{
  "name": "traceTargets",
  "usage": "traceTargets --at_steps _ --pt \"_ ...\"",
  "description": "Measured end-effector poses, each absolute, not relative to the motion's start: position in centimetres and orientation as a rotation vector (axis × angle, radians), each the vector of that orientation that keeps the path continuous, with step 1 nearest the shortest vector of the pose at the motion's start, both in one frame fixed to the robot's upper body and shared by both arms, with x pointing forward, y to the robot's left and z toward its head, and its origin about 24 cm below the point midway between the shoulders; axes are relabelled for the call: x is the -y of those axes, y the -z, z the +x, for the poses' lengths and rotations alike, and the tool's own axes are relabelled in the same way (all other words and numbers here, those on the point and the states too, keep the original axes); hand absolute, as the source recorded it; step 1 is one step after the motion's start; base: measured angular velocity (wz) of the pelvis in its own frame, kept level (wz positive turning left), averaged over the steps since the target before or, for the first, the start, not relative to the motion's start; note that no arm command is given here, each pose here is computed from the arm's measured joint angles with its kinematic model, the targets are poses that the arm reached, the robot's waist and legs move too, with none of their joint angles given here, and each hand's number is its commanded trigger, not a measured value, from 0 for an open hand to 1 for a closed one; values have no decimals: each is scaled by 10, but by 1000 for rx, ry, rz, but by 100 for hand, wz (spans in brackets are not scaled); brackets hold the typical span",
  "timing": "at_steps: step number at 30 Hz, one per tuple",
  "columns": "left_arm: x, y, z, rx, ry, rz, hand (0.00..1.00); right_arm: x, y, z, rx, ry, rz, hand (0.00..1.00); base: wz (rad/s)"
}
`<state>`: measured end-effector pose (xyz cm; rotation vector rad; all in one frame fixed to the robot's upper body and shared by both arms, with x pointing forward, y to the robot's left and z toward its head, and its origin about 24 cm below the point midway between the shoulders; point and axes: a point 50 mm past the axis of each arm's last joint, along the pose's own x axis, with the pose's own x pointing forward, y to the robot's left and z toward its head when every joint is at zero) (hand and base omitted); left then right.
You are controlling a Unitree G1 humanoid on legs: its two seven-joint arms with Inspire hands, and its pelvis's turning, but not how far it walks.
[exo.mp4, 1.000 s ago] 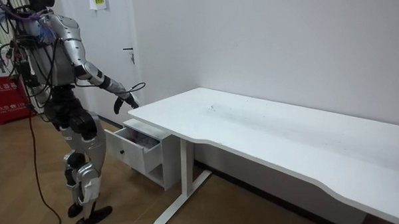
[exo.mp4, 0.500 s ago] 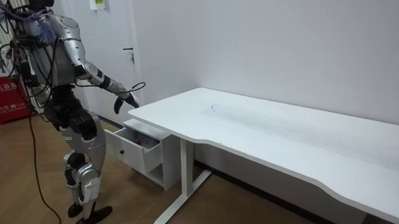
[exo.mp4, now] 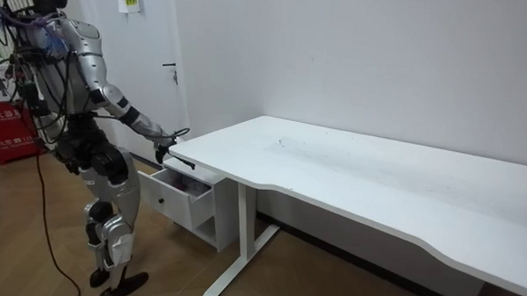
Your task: Put apple and close drawer
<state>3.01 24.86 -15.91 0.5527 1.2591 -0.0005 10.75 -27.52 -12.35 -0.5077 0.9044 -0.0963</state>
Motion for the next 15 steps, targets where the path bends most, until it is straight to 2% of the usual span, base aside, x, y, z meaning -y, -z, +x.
traceTargets --at_steps 1,4,8,12,15 --pt "-249 159 29 -1264 -3 548 0 282 125 100 -928 147 -500 0 18" --pt "-261 157 28 -1284 -51 550 0 309 132 43 -1102 350 -491 0 19" --pt "-277 155 23 -1317 -83 567 0 306 138 27 -1154 405 -424 0 -24" --pt "-279 155 22 -1351 -99 566 0 304 142 18 -1203 422 -397 0 5" --pt "-279 155 12 -1374 -101 562 0 303 143 24 -1215 435 -387 0 11"
